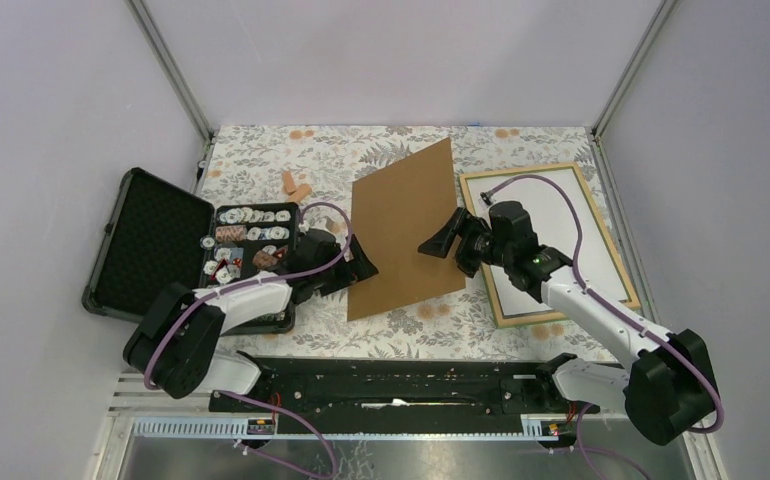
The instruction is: Put the photo into the frame
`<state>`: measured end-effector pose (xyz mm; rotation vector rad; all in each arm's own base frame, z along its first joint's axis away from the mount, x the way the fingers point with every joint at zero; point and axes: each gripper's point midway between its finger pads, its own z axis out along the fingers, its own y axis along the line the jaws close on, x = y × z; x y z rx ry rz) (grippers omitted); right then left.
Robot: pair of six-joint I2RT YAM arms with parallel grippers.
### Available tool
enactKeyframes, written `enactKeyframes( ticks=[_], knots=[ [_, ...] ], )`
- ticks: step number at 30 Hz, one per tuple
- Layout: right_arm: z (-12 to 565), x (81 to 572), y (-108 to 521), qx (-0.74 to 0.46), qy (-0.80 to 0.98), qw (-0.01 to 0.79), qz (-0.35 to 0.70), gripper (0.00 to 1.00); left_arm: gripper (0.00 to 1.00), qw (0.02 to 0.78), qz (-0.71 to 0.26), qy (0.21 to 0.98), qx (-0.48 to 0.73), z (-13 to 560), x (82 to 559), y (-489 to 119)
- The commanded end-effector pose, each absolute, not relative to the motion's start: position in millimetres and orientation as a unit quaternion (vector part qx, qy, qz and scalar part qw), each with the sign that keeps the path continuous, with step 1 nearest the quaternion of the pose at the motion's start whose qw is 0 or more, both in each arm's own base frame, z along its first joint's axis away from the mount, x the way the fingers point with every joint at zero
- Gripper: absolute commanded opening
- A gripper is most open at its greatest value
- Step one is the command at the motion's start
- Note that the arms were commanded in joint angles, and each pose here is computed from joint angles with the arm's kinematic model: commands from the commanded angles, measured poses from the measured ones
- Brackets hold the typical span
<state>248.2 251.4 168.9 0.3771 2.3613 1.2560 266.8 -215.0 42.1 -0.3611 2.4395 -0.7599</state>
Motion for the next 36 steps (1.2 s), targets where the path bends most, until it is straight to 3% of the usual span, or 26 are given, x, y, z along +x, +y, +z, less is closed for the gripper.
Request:
enactKeyframes(
  ticks=[1,4,10,15,17,27,36],
  knots=[
    [194.0,254.5,240.1,0.114,0.857,0.274,0.420,0.75,0.98,0.231,-0.289,0.921,-0.118,34.5,236.9,-216.7],
    [201.4,252.7,239.9,0.110,0.853,0.280,0.427,0.67,0.98,0.242,-0.288,0.920,-0.111,39.7,238.0,-215.1],
    [204.0,251.5,238.6,0.090,0.858,0.284,0.419,0.28,0.99,0.273,-0.256,0.922,-0.097,57.9,245.0,-202.9],
    [209.9,248.4,239.0,0.012,0.860,0.306,0.407,0.04,0.98,0.331,-0.230,0.911,-0.091,103.5,257.6,-186.6],
    [217.9,247.0,233.3,-0.017,0.861,0.324,0.390,0.00,0.99,0.365,-0.225,0.900,-0.082,135.2,263.0,-179.9],
    [287.3,226.1,173.7,-0.204,0.827,0.461,0.247,0.00,0.99,0.517,-0.265,0.814,0.028,318.6,275.6,-182.6],
    [370.5,219.6,97.4,-0.170,0.821,0.538,0.087,0.00,0.99,0.572,-0.296,0.762,0.069,367.2,275.4,-191.3]
  ],
)
